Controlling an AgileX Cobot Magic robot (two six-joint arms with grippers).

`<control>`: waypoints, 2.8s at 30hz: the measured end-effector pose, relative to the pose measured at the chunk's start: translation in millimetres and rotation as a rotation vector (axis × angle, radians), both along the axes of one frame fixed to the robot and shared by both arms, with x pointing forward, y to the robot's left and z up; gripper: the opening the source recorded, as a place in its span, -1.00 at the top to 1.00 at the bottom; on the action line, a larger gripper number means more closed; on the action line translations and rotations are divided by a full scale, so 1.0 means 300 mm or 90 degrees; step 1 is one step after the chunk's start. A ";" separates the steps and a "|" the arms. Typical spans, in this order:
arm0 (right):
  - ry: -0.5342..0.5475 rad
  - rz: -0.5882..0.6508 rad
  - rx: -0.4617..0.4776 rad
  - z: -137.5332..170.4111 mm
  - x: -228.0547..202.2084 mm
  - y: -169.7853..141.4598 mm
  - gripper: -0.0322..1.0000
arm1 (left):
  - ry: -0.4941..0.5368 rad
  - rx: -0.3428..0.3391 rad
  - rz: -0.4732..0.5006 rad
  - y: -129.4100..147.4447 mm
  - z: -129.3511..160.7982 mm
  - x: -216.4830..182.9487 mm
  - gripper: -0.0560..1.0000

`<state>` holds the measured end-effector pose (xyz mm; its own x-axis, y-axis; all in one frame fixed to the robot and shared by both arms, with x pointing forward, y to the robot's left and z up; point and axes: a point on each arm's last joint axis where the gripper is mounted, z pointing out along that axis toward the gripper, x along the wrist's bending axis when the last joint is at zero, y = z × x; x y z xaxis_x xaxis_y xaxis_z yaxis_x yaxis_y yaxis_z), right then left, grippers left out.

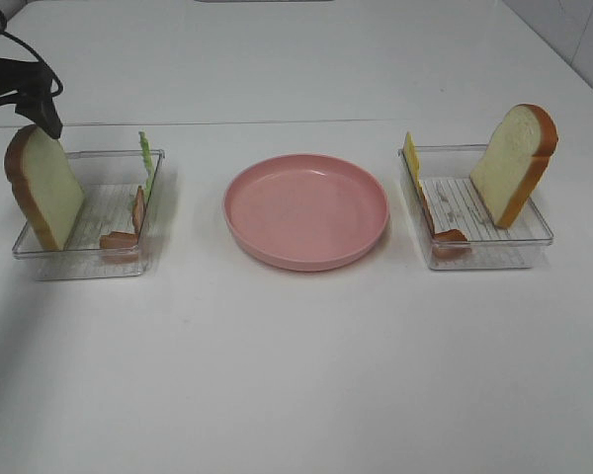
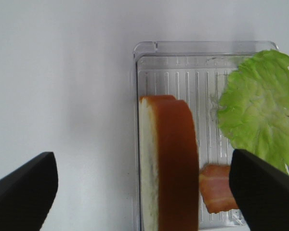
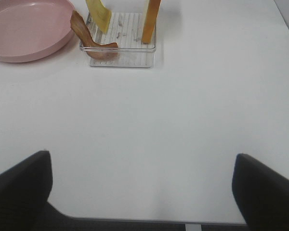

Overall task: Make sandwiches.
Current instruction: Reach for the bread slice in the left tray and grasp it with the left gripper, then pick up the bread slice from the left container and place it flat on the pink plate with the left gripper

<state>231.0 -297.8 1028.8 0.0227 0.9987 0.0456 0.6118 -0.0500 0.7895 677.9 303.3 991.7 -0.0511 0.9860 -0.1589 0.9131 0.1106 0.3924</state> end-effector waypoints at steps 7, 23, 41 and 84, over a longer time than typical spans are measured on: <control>0.000 0.000 0.000 0.000 0.000 0.000 -0.97 | 0.027 -0.002 -0.014 -0.029 -0.069 0.017 -0.77; 0.000 0.000 0.000 0.000 0.000 0.000 -0.97 | 0.029 -0.003 -0.012 -0.028 -0.095 0.026 -0.30; 0.000 0.000 0.000 0.000 0.000 0.000 -0.97 | 0.034 -0.061 0.007 -0.050 -0.076 0.020 0.52; 0.000 0.000 0.001 0.000 0.000 0.000 -0.97 | -0.228 -0.290 -0.114 -0.637 0.291 -0.114 0.52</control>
